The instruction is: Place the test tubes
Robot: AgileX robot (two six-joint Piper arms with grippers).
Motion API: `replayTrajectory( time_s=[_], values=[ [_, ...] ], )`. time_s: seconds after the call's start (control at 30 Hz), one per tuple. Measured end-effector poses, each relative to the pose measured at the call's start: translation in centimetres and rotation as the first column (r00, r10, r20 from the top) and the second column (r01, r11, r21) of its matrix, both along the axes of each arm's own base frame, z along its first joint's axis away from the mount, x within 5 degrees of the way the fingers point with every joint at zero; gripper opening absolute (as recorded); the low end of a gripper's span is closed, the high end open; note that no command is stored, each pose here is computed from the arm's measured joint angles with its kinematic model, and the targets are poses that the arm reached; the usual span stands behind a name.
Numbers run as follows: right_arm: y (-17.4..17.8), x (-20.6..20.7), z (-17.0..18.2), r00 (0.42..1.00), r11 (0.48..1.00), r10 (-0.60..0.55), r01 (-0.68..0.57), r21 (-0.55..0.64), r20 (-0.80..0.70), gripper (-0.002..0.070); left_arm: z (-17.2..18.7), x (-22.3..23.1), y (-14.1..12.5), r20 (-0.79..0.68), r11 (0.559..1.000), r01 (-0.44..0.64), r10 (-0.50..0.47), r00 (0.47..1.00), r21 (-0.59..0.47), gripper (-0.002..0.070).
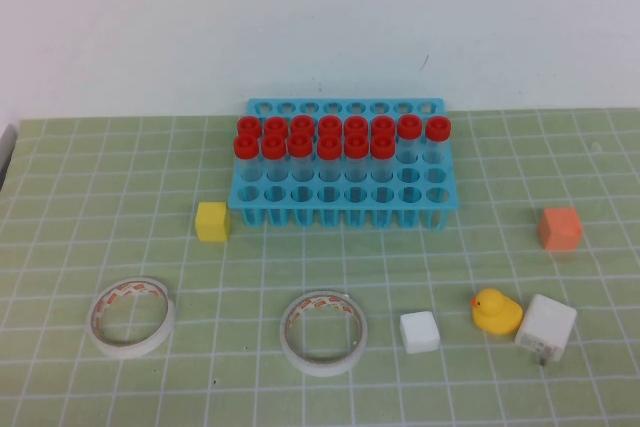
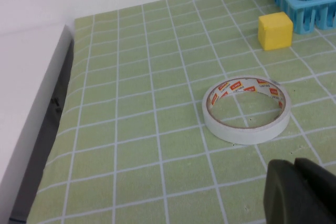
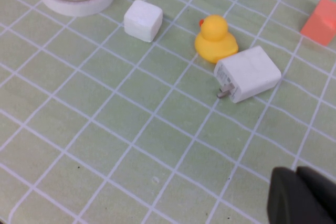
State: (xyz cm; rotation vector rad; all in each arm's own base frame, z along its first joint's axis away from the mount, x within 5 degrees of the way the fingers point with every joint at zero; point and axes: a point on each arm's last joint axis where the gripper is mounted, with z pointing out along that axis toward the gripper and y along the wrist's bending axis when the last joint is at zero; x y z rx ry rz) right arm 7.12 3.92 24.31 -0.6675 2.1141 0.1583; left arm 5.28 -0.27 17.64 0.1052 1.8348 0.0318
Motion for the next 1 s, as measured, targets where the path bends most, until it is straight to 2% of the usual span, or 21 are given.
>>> replayTrajectory(
  time_s=[0.63,0.77,0.87,1.0],
  values=[
    [0.0,0.0,0.0,1.0,1.0,0.0,0.0,0.0,0.0,0.0001,0.0,0.0,0.0,0.0,1.0,-0.001,0.001,1.0,-0.003,-0.0001],
    [-0.4,-0.3,0.2,1.0,0.999,-0.003,0.002,0.032,0.023,0.0001,0.0,0.0,0.0,0.0,1.0,-0.001,0.001,1.0,-0.003,-0.0001],
    [-1.3,-0.5,0.5,0.996,0.995,-0.064,0.059,0.079,0.054,0.0001,0.0,0.0,0.0,0.0,1.0,-0.001,0.001,1.0,-0.003,-0.0001],
    [-3.4,-0.9,1.0,0.952,0.951,-0.285,0.267,0.157,0.111,0.0001,0.0,0.0,0.0,0.0,1.0,-0.001,0.001,1.0,-0.003,-0.0001]
  ],
)
